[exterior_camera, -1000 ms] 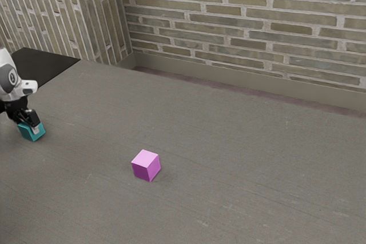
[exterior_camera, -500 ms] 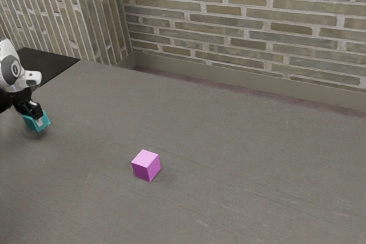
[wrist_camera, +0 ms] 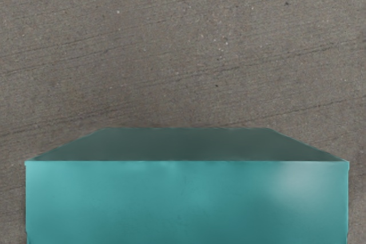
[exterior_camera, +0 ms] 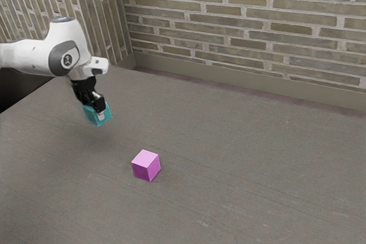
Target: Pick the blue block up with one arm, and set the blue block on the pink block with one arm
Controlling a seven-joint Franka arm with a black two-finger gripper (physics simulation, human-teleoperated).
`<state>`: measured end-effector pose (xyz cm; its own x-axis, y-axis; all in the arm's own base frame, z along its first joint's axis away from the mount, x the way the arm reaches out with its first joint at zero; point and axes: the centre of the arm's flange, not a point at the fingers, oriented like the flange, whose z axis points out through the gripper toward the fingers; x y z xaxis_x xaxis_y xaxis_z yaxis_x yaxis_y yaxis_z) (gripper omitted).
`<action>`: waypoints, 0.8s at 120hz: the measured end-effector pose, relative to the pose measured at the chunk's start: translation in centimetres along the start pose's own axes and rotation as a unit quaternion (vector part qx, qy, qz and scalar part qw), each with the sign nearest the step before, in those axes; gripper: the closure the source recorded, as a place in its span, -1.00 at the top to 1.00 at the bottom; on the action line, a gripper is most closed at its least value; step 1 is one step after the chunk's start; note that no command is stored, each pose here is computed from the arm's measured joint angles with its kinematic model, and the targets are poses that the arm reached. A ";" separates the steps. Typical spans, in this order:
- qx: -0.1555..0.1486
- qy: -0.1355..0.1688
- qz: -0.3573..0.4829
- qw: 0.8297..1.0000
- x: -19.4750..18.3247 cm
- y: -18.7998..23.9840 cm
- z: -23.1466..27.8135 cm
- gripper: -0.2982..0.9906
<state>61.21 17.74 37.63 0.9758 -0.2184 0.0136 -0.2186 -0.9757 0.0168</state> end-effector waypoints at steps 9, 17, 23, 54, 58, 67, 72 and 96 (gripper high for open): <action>0.017 -0.004 -0.012 1.000 -0.4 3.2 -0.6 0.07; 0.028 -0.014 -0.036 0.999 -1.4 5.4 -0.3 0.07; 0.032 -0.016 -0.050 0.998 -1.4 7.3 -0.2 0.07; 0.024 -0.015 -0.140 0.990 -0.9 13.7 0.5 0.07; 0.023 -0.019 -0.150 0.988 -1.1 14.6 0.9 0.07; 0.023 -0.028 -0.175 0.984 -1.9 15.9 1.9 0.07; 0.024 -0.028 -0.185 0.982 -2.1 16.8 2.1 0.07; 0.025 -0.020 -0.222 0.974 -2.2 20.2 2.7 0.07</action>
<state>54.66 -1.53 35.20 0.9738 0.2262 -0.0223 0.2253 -0.9736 -0.0358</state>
